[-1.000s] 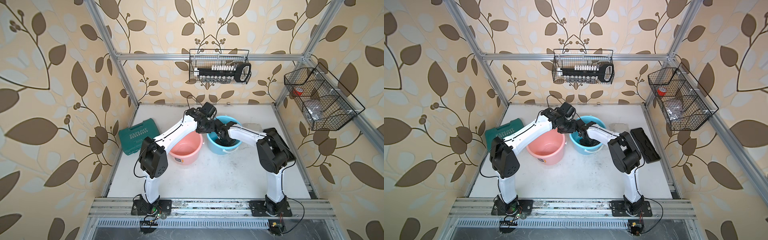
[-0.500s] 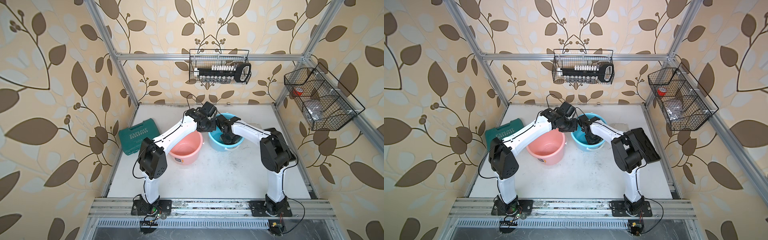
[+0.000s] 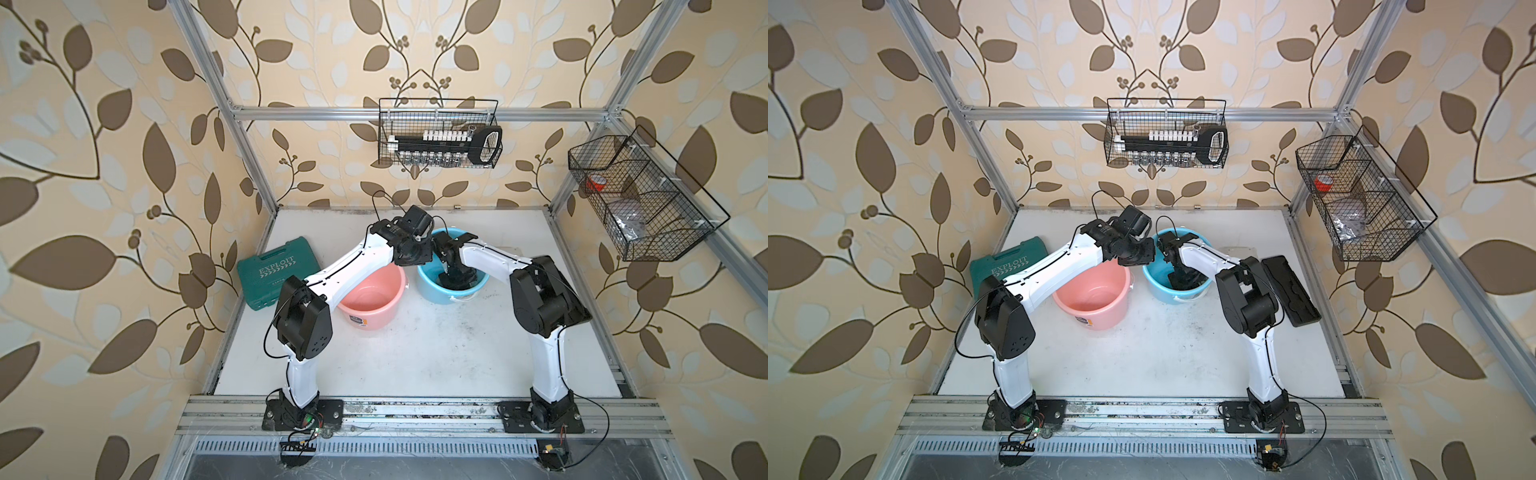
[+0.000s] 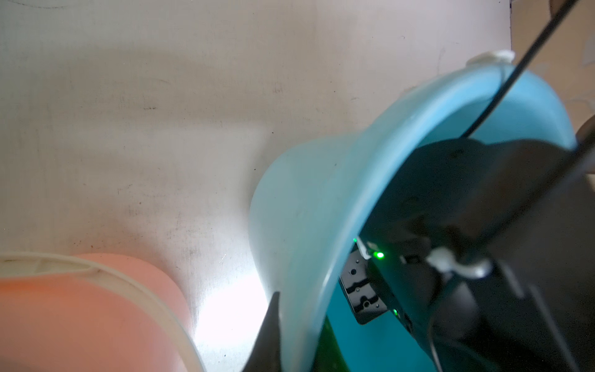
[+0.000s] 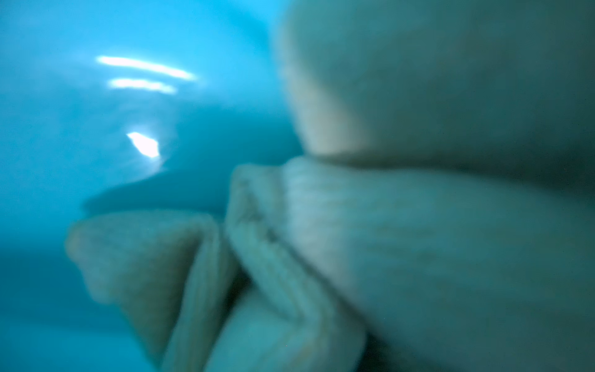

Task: Wipe the inside of the bucket with a cloth
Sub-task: Wipe the dirt from the inside of the bucket.

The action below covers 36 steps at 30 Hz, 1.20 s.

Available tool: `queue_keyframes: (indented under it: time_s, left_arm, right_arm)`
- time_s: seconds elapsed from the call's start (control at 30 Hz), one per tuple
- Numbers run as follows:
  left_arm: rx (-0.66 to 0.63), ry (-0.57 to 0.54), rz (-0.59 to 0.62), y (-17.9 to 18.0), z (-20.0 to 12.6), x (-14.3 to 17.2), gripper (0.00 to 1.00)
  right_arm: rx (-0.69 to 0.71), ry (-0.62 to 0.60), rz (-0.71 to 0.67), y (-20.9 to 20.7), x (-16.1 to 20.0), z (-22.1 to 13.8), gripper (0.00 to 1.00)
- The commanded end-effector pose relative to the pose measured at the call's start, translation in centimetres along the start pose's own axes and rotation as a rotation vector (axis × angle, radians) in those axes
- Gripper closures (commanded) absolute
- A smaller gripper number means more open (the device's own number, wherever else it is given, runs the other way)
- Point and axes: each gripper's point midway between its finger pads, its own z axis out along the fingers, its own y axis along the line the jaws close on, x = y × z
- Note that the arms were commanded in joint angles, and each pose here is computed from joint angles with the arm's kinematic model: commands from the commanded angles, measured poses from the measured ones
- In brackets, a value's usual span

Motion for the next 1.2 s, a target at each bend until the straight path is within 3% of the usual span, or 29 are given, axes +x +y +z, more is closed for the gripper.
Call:
queue_keyframes:
  time_s: [0.0, 0.2, 0.27, 0.47, 0.63, 1.0, 1.17]
  left_arm:
    - [0.002, 0.039, 0.036, -0.2, -2.4, 1.1, 1.0]
    - [-0.004, 0.031, 0.028, 0.1, -2.6, 0.6, 1.0]
    - [-0.009, 0.027, 0.022, 0.4, -2.8, 0.5, 1.0]
    - [-0.001, 0.025, 0.014, 0.5, -2.9, 0.4, 1.0]
    - [0.02, 0.036, 0.009, 0.2, -2.8, 0.6, 1.0]
    - [0.056, 0.071, -0.007, -0.2, -2.2, 1.5, 1.0]
    - [0.09, 0.132, -0.012, -0.7, -1.6, 2.9, 1.0]
  right_arm:
    - [-0.457, 0.013, -0.016, 7.5, 0.2, -0.1, 1.0]
    - [-0.726, -0.015, -0.067, 9.8, 1.0, -5.9, 1.0]
    - [-0.748, -0.055, -0.045, 9.2, 0.9, -7.3, 1.0]
    - [-0.357, -0.233, 0.042, 2.5, -0.7, -8.1, 1.0]
    - [-0.054, -0.249, 0.099, -2.2, -1.5, -6.6, 1.0]
    - [0.026, -0.273, 0.249, -2.8, -3.7, -1.7, 1.0]
    - [-0.097, -0.333, 0.385, -1.0, -5.9, -0.9, 1.0]
